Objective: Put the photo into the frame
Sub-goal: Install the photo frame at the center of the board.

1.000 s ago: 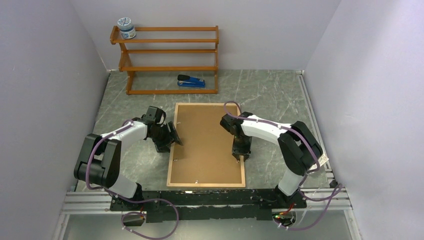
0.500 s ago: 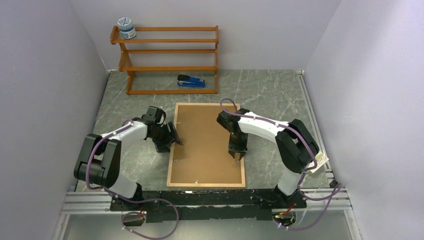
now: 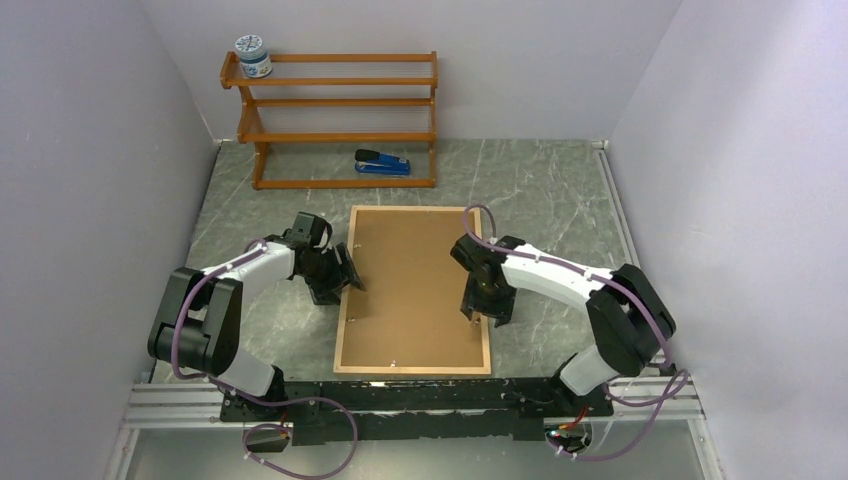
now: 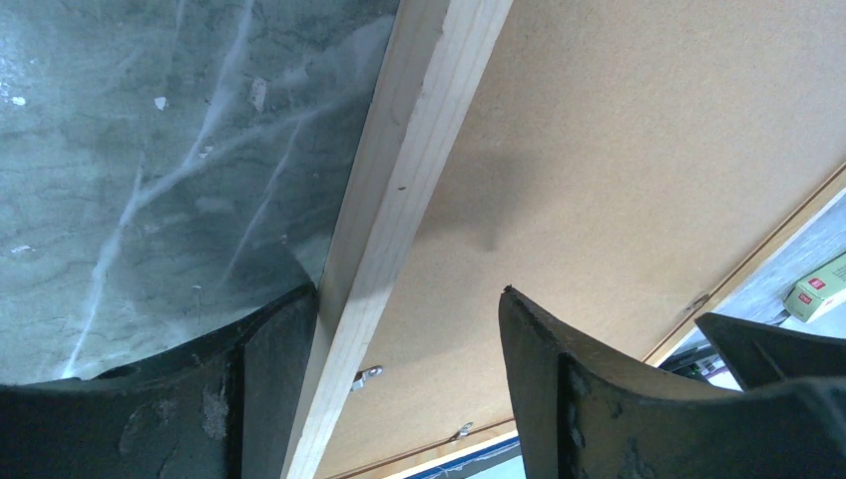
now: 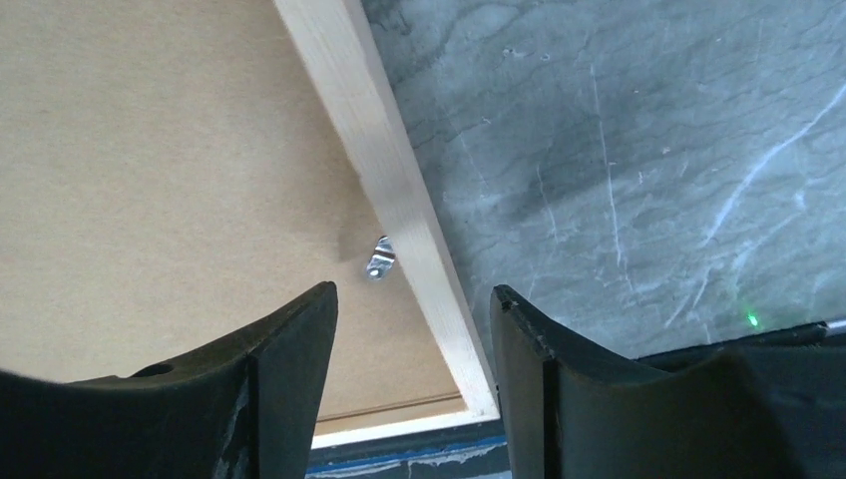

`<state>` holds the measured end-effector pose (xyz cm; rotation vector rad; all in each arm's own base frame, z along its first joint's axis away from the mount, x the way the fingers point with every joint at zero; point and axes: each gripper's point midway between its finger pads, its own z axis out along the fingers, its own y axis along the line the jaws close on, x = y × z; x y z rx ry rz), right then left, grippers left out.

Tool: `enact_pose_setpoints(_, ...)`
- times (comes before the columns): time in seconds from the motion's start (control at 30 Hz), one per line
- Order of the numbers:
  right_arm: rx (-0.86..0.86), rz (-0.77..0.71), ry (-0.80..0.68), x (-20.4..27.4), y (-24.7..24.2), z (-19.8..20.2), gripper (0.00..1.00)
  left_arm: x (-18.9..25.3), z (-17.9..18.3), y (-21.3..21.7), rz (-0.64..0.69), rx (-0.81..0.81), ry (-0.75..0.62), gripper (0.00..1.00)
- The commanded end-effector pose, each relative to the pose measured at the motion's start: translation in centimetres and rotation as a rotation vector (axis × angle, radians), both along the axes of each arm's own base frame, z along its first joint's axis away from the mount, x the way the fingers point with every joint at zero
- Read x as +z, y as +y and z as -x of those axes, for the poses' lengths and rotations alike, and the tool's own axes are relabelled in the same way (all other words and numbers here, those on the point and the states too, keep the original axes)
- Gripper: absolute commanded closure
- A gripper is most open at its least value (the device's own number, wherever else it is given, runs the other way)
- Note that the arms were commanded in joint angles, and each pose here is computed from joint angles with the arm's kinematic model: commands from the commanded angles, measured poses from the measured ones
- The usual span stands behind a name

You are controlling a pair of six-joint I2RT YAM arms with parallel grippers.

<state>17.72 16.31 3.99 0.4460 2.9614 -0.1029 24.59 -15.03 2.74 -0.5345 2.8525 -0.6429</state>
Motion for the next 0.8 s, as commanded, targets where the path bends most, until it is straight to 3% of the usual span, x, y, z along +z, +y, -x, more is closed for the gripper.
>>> enact_pose_setpoints(0.0, -0.049, -0.096, -0.070, -1.4, 1.1, -0.5, 0.38, -0.8, 0.3, 0.0, -0.010, -0.011, 0.020, 0.27)
enact_pose_setpoints(0.13, -0.085, -0.126, -0.142, -1.7, 1.2, -1.4, 0.39, -0.9, 0.6, -0.1, 0.001, -0.014, 0.028, 0.27)
enact_pose_setpoints(0.33, -0.121, -0.136, -0.182, -2.1, 0.9, -1.8, 0.46, -0.9, 0.7, -0.4, 0.019, -0.019, 0.034, 0.27)
enact_pose_setpoints(0.5, -0.134, -0.130, -0.187, -2.0, 0.2, -1.2, 0.60, -0.9, 0.6, -0.5, 0.022, -0.022, 0.035, 0.28)
enact_pose_setpoints(0.77, -0.090, -0.158, -0.190, -1.6, 0.5, -1.0, 0.93, -1.0, 0.6, -0.7, 0.031, -0.022, 0.037, 0.28)
